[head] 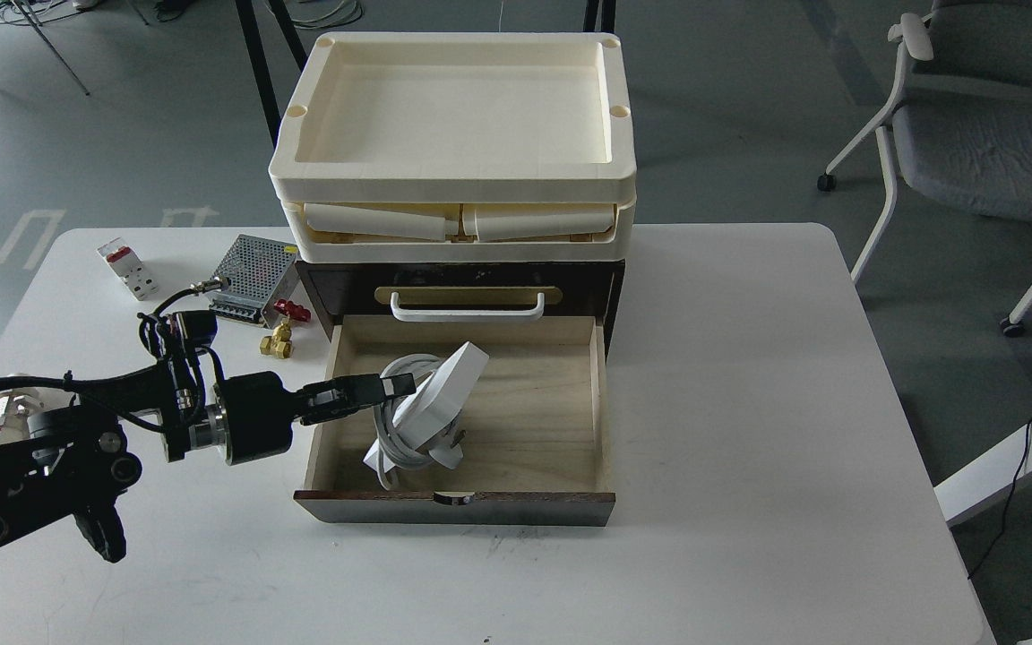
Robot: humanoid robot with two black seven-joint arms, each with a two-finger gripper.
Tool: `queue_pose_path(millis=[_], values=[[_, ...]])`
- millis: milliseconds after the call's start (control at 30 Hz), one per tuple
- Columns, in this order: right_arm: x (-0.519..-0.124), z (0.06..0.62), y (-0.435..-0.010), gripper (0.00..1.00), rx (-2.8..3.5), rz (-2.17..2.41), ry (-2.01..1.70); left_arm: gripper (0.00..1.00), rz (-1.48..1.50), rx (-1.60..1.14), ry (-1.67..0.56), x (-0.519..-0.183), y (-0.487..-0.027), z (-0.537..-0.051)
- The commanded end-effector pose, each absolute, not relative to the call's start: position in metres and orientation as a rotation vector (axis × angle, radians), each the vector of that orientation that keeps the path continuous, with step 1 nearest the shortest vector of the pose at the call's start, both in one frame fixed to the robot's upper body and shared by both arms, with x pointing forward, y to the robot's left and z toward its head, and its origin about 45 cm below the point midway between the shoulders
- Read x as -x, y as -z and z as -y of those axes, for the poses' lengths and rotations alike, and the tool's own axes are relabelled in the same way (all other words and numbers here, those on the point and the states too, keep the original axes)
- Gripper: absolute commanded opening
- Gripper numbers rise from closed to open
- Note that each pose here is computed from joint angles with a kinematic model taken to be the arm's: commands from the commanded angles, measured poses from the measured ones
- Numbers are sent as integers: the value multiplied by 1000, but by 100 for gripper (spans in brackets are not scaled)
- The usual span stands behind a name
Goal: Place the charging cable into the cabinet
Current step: 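Carry the power strip over the open drawer and lower it inside, then release the power strip and withdraw the left gripper from the drawer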
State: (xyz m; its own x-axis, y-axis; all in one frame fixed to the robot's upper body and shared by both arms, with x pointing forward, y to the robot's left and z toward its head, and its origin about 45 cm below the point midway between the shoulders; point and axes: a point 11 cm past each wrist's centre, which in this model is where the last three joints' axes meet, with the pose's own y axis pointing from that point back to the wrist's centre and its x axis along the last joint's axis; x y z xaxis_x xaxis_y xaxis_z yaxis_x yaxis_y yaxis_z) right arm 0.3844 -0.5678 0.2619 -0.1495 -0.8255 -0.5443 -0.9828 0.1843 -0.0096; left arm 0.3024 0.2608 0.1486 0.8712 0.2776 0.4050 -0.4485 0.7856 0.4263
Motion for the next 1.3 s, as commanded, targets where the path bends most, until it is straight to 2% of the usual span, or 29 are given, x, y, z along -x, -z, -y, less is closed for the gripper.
queue_pose_path(millis=[0, 133, 400, 433, 500, 533, 800, 900, 1033, 1133, 1200, 1267], values=[[-383, 569, -260, 100, 1693, -2044, -496, 38, 316, -514, -406, -304, -148, -254], [-381, 569, -258, 100, 1692, -2048, -499, 50, 292, -507, -435, -308, -146, -255], [-381, 570, -257, 100, 1691, -2049, -501, 53, 266, -498, -458, -312, -141, -254], [-381, 569, -258, 100, 1692, -2048, -500, 56, 266, -498, -458, -312, -141, -254], [-381, 570, -257, 100, 1691, -2049, -501, 74, 260, -503, -456, -311, -142, -257], [-381, 570, -257, 100, 1691, -2049, -501, 76, 257, -503, -460, -311, -143, -259], [-385, 563, -259, 100, 1721, -2029, -506, 82, 39, -571, -487, -293, -162, -338], [-398, 528, -265, 100, 1855, -1935, -524, 86, -8, -549, -650, -303, -181, -379], [-413, 476, -296, 100, 1990, -1714, -502, 91, -46, -365, -984, -340, -221, -436], [-415, 433, -308, 100, 2087, -1562, -520, 92, 15, -263, -1242, -362, -259, -499], [-414, 420, -308, 100, 2109, -1515, -535, 92, 55, -198, -1378, -370, -276, -532], [-414, 418, -308, 100, 2105, -1508, -536, 93, 78, -125, -1463, -379, -284, -545]])
